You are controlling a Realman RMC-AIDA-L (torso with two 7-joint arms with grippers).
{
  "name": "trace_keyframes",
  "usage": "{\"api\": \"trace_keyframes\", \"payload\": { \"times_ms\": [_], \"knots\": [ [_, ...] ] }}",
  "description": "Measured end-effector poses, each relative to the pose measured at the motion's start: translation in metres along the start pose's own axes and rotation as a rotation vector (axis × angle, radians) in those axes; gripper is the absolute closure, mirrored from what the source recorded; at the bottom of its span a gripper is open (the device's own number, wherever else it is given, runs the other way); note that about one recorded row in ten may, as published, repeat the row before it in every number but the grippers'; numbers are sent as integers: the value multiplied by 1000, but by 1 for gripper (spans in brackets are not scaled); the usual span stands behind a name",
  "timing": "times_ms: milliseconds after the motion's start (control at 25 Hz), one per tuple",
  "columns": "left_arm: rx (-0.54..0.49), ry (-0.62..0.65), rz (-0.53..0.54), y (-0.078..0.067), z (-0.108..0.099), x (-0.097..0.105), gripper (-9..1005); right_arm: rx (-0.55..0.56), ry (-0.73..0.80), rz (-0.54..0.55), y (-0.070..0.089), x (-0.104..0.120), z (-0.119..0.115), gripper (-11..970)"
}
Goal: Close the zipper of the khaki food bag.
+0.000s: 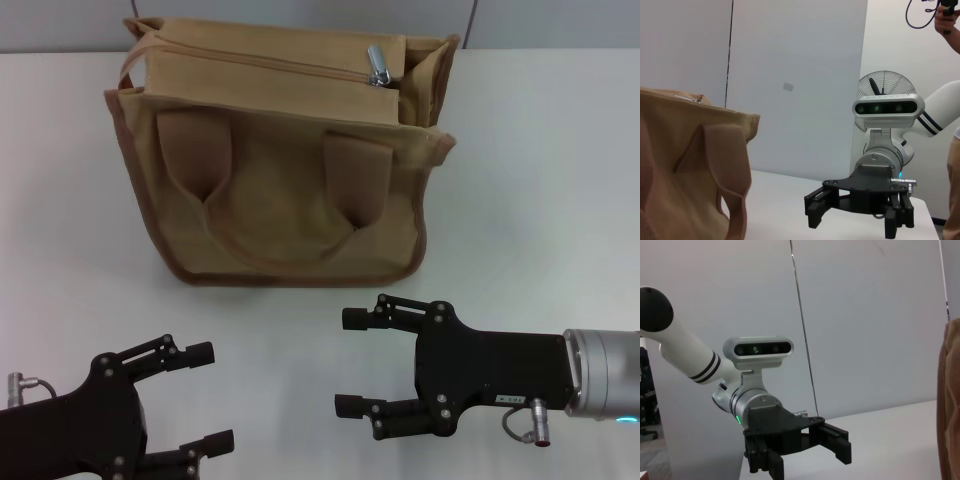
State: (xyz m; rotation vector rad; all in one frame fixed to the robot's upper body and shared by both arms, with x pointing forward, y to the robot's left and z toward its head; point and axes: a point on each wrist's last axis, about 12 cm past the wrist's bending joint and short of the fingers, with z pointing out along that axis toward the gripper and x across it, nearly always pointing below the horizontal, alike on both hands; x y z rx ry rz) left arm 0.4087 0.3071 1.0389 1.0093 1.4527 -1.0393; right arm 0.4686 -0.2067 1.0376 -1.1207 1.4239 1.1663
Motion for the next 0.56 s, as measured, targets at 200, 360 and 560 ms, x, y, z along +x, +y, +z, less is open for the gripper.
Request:
{"api": "trace_keyframes", "payload": {
  "times_ms": [200,360,560],
  "knots": [
    [1,-1,0,0,1,0,186,2,1,-8,0,1,0,116],
    [1,-1,1,0,1,0,186,12,-5,-29,1,2,-1,116],
    [1,-2,0,0,1,0,186,14,-14,-35,1,1,-2,116]
  ]
}}
